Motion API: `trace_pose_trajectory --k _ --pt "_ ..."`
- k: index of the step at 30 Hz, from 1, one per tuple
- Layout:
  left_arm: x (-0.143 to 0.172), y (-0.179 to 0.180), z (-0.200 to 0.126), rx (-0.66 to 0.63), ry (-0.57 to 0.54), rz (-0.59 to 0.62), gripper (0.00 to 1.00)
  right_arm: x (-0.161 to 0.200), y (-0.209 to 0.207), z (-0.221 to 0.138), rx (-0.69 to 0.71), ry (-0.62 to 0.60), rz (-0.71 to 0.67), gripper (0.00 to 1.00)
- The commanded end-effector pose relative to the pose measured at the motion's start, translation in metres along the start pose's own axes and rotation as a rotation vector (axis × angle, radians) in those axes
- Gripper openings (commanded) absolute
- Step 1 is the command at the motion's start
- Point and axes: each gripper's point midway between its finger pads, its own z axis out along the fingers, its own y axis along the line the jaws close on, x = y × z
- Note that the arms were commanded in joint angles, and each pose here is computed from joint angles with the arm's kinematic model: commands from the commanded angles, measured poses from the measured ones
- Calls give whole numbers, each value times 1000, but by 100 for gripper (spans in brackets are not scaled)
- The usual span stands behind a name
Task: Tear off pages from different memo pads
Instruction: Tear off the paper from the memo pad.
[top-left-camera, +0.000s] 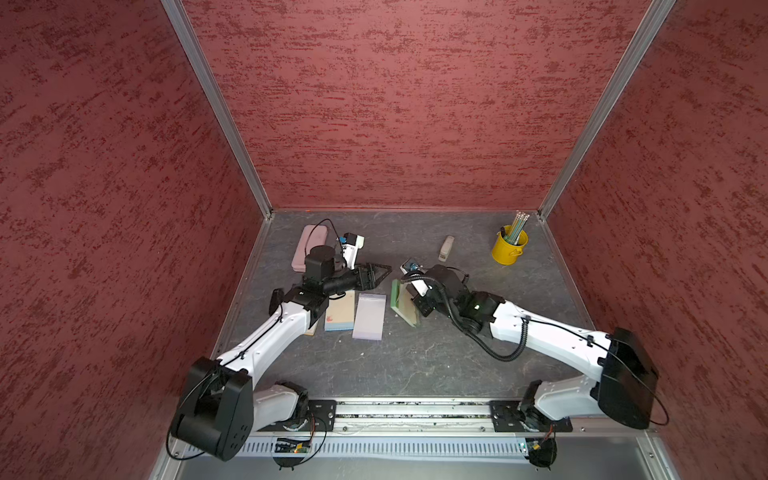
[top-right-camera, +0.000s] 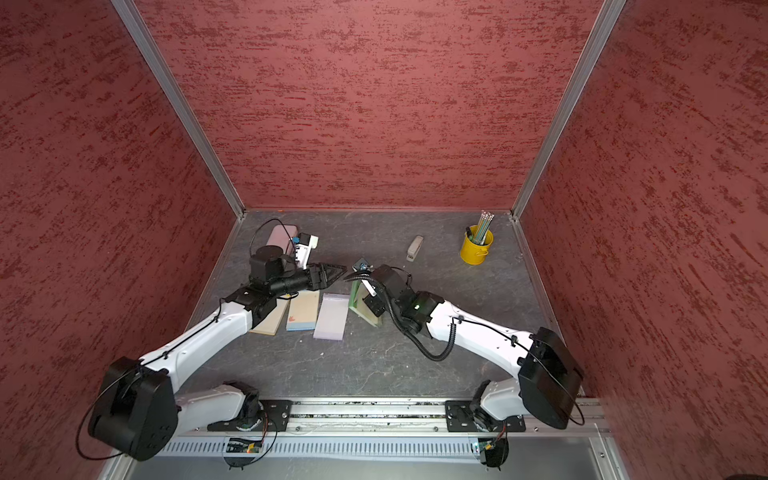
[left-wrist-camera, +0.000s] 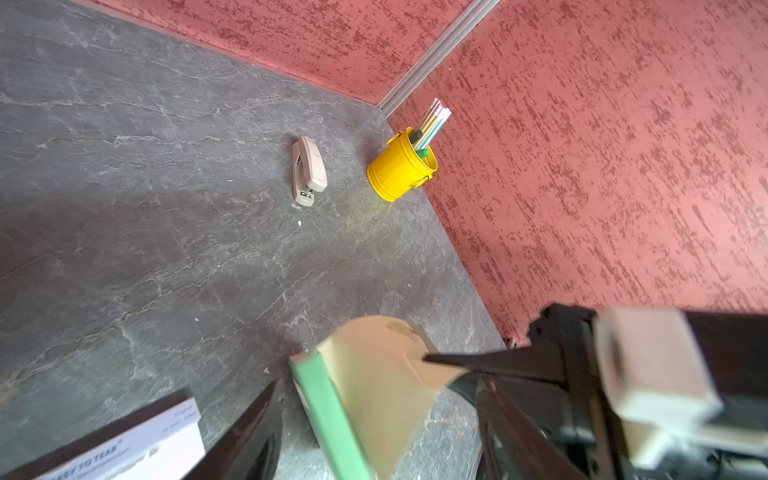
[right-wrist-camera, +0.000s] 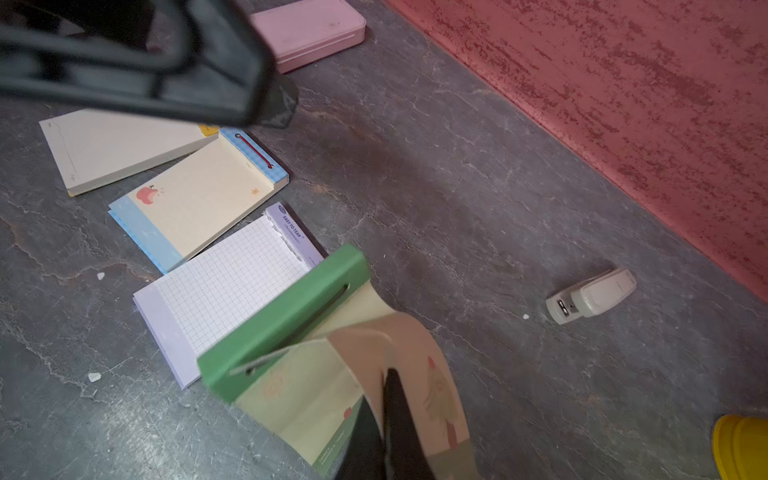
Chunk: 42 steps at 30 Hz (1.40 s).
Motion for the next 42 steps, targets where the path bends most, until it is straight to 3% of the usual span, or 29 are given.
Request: trace_pose_trajectory --k 1,5,8,16,27,38,42 --pt "22 -8 -2 -11 7 93 73 -11 -5 -1 -2 -18 5 0" --pt "56 -9 -1 -84 -7 210 74 -13 -3 -1 -20 -20 23 0" --pt "69 2 -2 -144 -73 231 78 -14 -5 -1 -22 -22 33 0" --pt "95 -10 29 -87 -54 279 77 -18 -7 -2 -41 -33 62 0" --pt "96 2 39 -95 -72 225 74 -19 -8 -2 -62 -39 103 0" --pt "103 5 56 -79 -2 212 70 -27 -16 -4 -72 -64 159 0" --pt "102 9 65 -66 36 182 62 -25 -17 -4 -77 -65 168 0"
